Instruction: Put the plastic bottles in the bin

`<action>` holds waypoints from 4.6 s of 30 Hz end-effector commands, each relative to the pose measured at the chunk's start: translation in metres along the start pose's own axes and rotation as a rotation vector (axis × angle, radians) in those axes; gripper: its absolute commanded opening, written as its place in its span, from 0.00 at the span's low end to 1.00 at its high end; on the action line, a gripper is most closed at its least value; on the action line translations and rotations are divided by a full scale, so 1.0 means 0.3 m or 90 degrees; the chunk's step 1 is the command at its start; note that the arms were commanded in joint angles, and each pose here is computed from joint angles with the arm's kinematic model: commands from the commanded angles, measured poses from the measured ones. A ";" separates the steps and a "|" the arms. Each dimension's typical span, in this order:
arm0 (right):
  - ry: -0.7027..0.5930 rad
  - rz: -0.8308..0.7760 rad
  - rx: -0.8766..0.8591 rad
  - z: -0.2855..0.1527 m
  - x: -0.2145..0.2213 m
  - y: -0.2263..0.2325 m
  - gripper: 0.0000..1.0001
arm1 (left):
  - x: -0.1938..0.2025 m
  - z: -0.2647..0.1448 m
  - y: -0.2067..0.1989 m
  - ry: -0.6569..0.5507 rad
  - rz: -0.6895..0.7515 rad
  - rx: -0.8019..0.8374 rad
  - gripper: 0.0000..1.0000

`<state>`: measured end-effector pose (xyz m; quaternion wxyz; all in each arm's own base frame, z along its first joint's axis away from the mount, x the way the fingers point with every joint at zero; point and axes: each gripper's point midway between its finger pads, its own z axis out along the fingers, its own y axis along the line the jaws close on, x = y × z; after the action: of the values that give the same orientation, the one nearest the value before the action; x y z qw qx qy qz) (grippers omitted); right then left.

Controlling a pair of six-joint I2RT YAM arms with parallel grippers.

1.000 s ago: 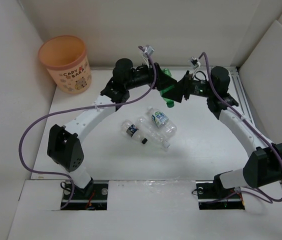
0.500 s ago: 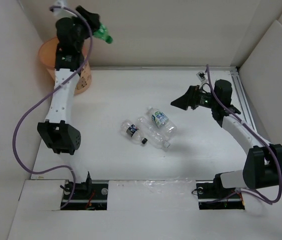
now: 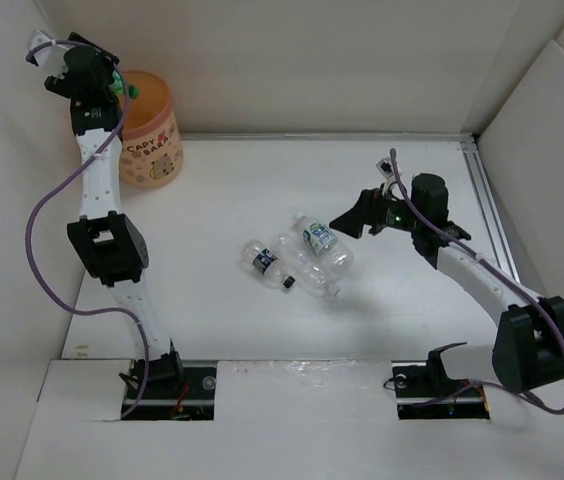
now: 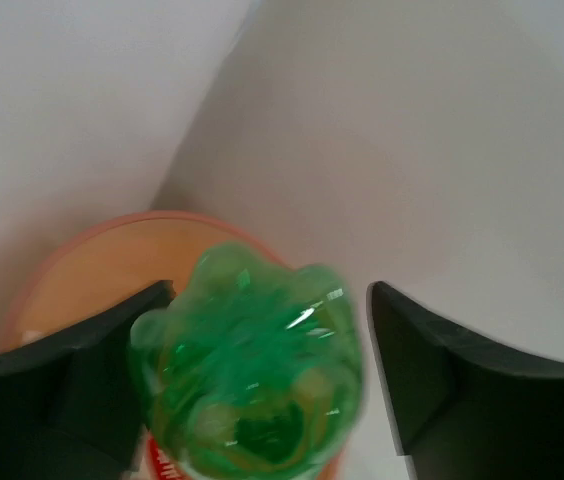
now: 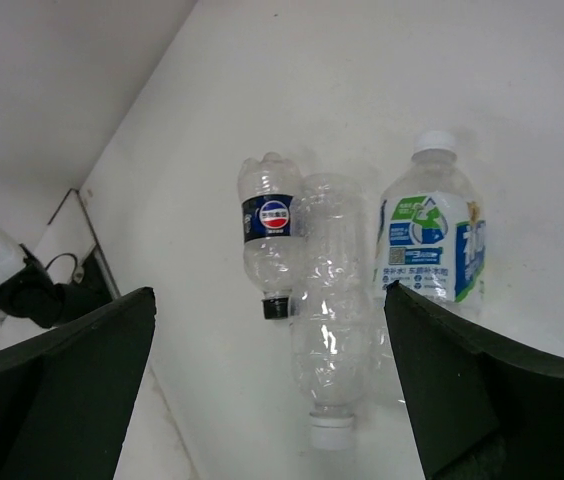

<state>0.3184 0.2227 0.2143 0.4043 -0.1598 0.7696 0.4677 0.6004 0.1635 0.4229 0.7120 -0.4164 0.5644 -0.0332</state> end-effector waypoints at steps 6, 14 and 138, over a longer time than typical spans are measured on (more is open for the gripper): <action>0.020 -0.072 0.211 -0.017 0.017 -0.114 1.00 | -0.113 0.053 0.020 -0.021 -0.028 0.022 1.00; 0.135 -0.091 0.272 0.101 0.177 -0.144 1.00 | -0.186 -0.179 -0.281 0.079 0.023 0.321 1.00; 0.003 0.016 0.443 -0.047 0.161 -0.045 1.00 | -0.121 -0.183 -0.120 0.050 0.044 0.049 1.00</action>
<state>0.2776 0.2154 0.1655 0.4063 -0.0815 0.8819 0.2248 0.6056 0.1530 0.3766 0.6541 -0.4143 0.6326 -0.0176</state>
